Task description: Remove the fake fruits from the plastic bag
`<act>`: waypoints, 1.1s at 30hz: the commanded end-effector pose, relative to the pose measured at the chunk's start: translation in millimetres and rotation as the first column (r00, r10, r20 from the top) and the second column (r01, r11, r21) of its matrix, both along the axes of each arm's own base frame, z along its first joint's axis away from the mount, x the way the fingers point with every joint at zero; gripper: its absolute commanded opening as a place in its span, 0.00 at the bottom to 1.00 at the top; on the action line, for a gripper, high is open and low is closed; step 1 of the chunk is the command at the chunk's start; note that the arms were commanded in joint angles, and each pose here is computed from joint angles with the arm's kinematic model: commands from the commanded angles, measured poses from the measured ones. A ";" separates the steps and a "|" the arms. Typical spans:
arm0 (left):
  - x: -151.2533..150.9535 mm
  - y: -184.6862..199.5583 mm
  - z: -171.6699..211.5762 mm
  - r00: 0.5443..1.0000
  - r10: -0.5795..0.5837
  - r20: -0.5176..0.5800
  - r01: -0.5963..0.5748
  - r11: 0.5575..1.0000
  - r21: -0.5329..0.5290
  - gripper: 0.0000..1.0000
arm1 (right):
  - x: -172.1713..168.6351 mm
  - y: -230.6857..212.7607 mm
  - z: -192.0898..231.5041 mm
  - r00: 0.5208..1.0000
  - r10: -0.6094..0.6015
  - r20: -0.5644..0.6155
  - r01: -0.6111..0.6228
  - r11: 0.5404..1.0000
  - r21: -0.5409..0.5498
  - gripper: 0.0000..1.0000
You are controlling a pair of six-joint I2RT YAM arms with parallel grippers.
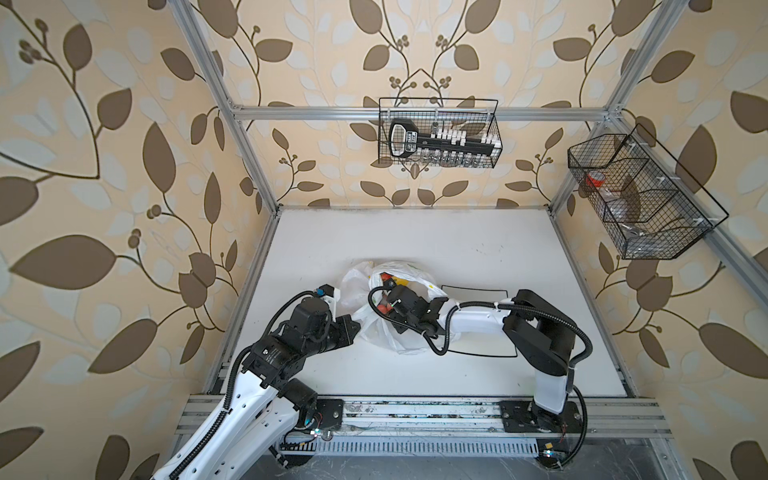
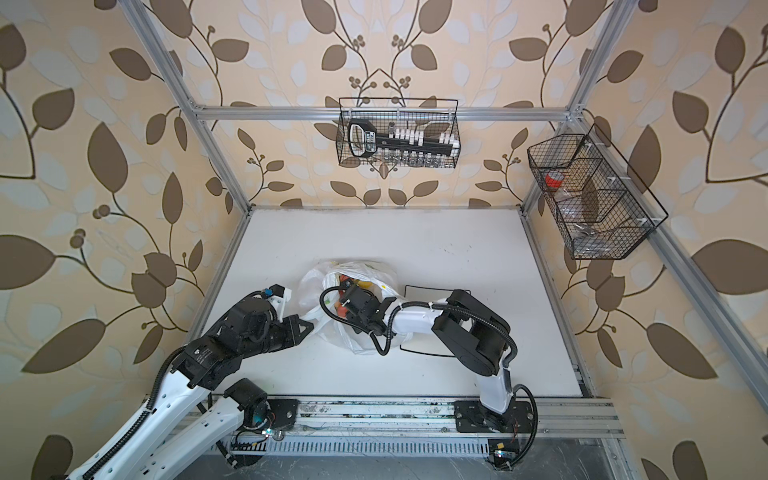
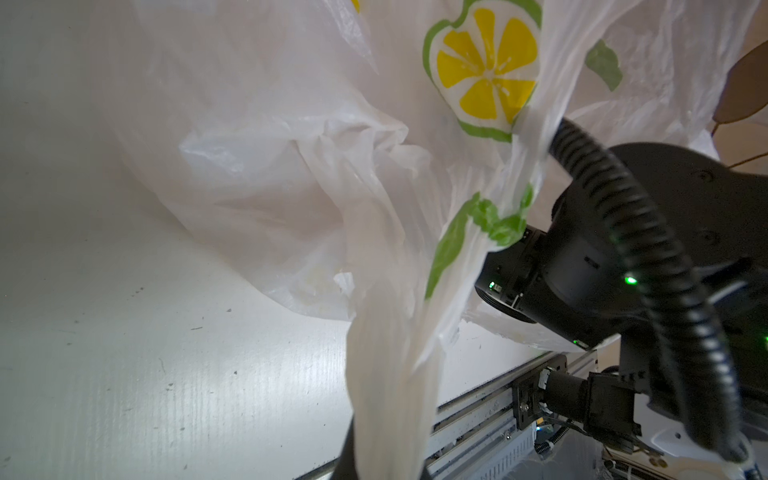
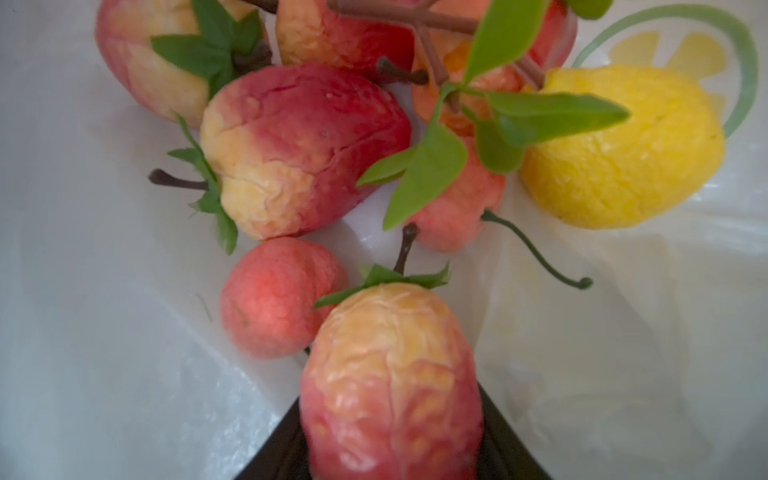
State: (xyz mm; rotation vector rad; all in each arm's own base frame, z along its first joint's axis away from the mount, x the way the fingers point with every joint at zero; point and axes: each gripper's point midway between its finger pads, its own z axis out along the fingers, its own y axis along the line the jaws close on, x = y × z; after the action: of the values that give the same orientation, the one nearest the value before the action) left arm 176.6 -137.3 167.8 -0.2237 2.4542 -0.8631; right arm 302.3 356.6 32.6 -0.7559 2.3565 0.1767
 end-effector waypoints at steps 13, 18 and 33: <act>-2.3 1.8 1.9 1.000 0.007 0.001 -0.007 1.000 0.005 0.00 | 11.5 12.5 27.9 0.998 -0.009 0.054 0.007 0.999 0.037 0.39; -0.1 2.7 1.9 1.000 0.020 0.006 -0.020 1.000 0.004 0.00 | 9.8 10.9 43.9 0.997 0.006 0.072 -0.010 0.998 0.055 0.26; 21.9 5.0 24.1 0.993 0.090 0.075 -0.090 0.996 -0.002 0.00 | -43.3 11.1 82.8 0.940 0.323 0.109 -0.335 0.933 0.133 0.23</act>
State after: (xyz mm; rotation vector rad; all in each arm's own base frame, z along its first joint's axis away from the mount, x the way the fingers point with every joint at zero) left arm 185.8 -131.0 168.4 -0.2864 2.4404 -0.8089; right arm 276.8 362.5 109.7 -0.9266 2.1556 0.3841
